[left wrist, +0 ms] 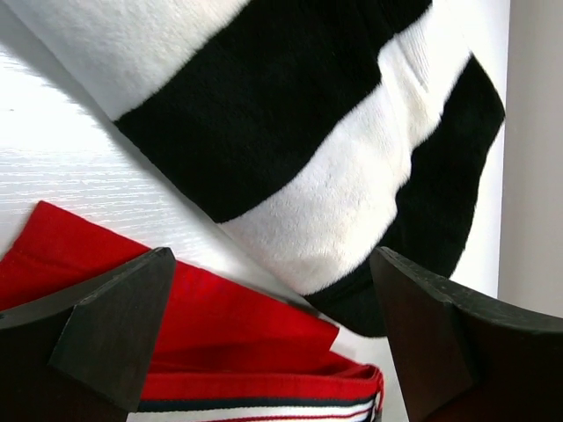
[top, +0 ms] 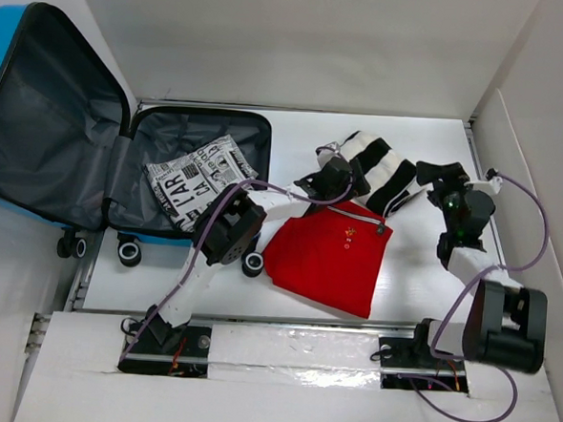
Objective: Pack the luggage
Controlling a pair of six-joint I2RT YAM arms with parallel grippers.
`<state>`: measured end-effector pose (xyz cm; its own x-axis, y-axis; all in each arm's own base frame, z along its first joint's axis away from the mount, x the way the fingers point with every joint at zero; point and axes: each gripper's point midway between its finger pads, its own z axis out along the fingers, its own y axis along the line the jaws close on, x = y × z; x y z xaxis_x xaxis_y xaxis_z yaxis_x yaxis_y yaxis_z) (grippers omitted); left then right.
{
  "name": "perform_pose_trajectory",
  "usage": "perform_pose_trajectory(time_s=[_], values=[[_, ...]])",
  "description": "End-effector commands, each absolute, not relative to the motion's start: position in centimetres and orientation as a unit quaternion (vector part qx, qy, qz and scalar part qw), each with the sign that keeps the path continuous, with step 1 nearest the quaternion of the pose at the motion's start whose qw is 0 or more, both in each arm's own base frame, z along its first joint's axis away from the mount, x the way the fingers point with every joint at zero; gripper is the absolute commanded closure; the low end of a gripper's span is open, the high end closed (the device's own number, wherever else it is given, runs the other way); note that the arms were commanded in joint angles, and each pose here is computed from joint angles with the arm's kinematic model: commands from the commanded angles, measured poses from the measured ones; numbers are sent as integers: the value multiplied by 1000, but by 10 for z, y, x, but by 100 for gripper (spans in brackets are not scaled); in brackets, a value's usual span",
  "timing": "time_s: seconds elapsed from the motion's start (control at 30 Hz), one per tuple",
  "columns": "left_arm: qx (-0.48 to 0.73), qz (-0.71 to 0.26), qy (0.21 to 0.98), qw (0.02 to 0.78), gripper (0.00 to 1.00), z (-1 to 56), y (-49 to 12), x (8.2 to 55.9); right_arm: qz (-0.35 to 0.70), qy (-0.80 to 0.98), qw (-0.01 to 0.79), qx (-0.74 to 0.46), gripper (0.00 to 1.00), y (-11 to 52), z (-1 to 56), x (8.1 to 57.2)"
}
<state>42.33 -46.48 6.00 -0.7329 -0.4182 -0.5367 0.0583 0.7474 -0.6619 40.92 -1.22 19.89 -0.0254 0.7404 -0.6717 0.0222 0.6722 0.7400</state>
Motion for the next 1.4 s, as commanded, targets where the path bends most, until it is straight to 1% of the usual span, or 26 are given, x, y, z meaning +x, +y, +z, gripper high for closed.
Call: perform_pose_trajectory(time_s=[0.0,0.03,0.2,0.23,0.27,0.33,0.37,0.5,0.57,0.6,0.67,0.7,0.77,0.8,0.87,0.9,0.93,1.0,1.1,1.17,1.23,1.27,1.3,1.33,1.37], values=[[-151,-301,870,361,6,57,-452,437,228,677,650,259,0,-12,212,402],[-167,-301,869,356,6,54,-449,442,231,672,659,247,0,-7,223,399],[-191,-297,871,343,6,44,-460,453,242,676,665,205,0,9,239,391],[-192,-289,876,336,6,30,-462,454,246,677,665,198,0,14,241,389],[-185,-285,875,346,6,41,-471,456,249,674,669,192,0,15,246,387],[-184,-270,879,347,9,32,-470,459,250,674,670,183,0,19,250,383],[-182,-270,878,351,10,37,-476,458,250,674,672,181,0,20,252,381],[-182,-255,876,367,22,36,-479,463,263,660,686,159,0,29,273,368],[-178,-248,873,380,33,37,-478,469,276,657,687,145,0,35,283,362],[-174,-249,872,384,43,36,-479,470,280,654,689,138,0,38,289,358],[-145,-262,870,392,51,40,-487,472,292,640,701,116,0,46,309,345],[-141,-265,868,395,59,40,-483,479,296,642,700,104,0,50,314,338],[-120,-277,865,401,69,43,-484,484,303,631,710,77,0,57,333,323],[-104,-281,863,407,80,44,-481,489,310,642,699,48,0,67,337,320],[-94,-281,862,411,88,43,-477,493,318,647,693,23,0,79,340,317],[-89,-282,860,415,95,45,-473,499,323,638,699,2,0,83,346,314],[-81,-284,859,418,100,49,-474,499,325,638,698,-5,0,85,347,313],[-59,-281,855,432,100,58,-464,509,329,642,693,-20,0,89,347,308],[-25,-295,839,457,100,97,-455,523,336,648,682,-46,0,97,345,303],[1,-325,823,466,100,139,-455,528,340,649,678,-57,0,101,343,301],[23,-328,809,487,100,177,-439,538,337,652,677,-57,0,102,339,304],[42,-337,809,479,100,189,-436,534,337,654,675,-54,0,102,335,305],[45,-341,796,498,100,223,-422,541,336,654,676,-51,0,101,332,307],[57,-336,792,506,100,237,-412,543,335,655,675,-49,0,100,331,307],[67,-337,796,499,100,248,-402,540,334,654,677,-47,0,100,331,308]])
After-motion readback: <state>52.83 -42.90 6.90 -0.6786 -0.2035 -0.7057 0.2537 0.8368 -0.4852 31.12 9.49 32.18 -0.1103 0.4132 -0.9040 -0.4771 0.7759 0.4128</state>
